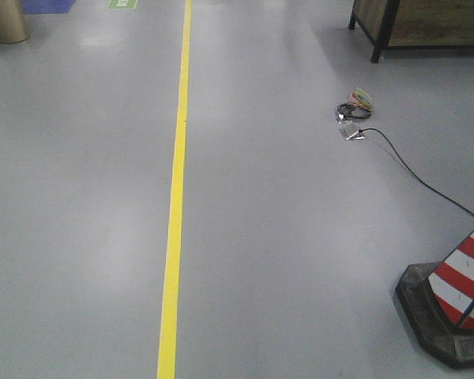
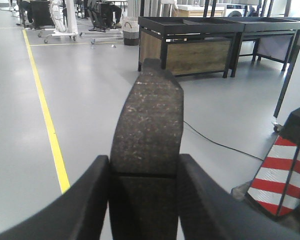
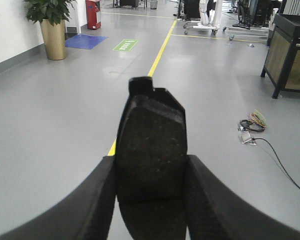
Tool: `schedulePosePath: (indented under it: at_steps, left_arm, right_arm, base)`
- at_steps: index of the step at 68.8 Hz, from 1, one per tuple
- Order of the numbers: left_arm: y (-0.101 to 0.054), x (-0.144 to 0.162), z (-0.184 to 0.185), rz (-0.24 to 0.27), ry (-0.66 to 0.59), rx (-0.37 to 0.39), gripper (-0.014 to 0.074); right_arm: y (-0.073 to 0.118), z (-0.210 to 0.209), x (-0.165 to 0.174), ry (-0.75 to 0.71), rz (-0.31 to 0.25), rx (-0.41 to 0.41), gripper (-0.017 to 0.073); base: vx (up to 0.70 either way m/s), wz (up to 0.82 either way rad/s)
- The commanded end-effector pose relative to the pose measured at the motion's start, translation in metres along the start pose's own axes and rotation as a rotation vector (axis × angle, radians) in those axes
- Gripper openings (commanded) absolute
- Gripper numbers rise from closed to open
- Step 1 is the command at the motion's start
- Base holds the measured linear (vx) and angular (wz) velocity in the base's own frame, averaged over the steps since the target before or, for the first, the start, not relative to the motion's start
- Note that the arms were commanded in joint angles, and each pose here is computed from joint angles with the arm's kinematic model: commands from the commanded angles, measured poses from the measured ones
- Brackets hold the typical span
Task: Move and align brake pads A on conveyor
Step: 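Drive along the yellow-lined corridor past the striped cones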
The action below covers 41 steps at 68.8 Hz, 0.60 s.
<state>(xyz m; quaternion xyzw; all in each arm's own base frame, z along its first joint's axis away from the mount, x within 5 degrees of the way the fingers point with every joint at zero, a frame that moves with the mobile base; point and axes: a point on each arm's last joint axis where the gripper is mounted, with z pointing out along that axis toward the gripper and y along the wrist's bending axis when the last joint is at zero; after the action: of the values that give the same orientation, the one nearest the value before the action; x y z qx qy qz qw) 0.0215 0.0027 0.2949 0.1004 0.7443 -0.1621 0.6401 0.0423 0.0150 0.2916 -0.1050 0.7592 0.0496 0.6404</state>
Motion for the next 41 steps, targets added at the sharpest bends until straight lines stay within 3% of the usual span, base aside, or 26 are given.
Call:
schedulePosePath:
  at_steps: [1, 19, 41]
  left_arm:
    - [-0.0031, -0.0150, -0.0021, 0.003, -0.101, 0.030, -0.0006]
    - [-0.0031, -0.0150, -0.0021, 0.003, -0.101, 0.030, -0.0006]
    - [-0.0031, -0.0150, -0.0021, 0.003, -0.101, 0.030, -0.0006]
  right_arm:
    - [-0.0030, -0.0022, -0.0162, -0.104, -0.003, 0.033, -0.0002]
    - [-0.0030, -0.0022, -0.0162, -0.104, -0.003, 0.033, -0.0002]
    - [-0.0030, -0.0022, -0.0162, -0.104, -0.003, 0.033, -0.0002]
  base:
    - [0.45, -0.10]
    - [0.39, -0.32]
    - [0.28, -0.81]
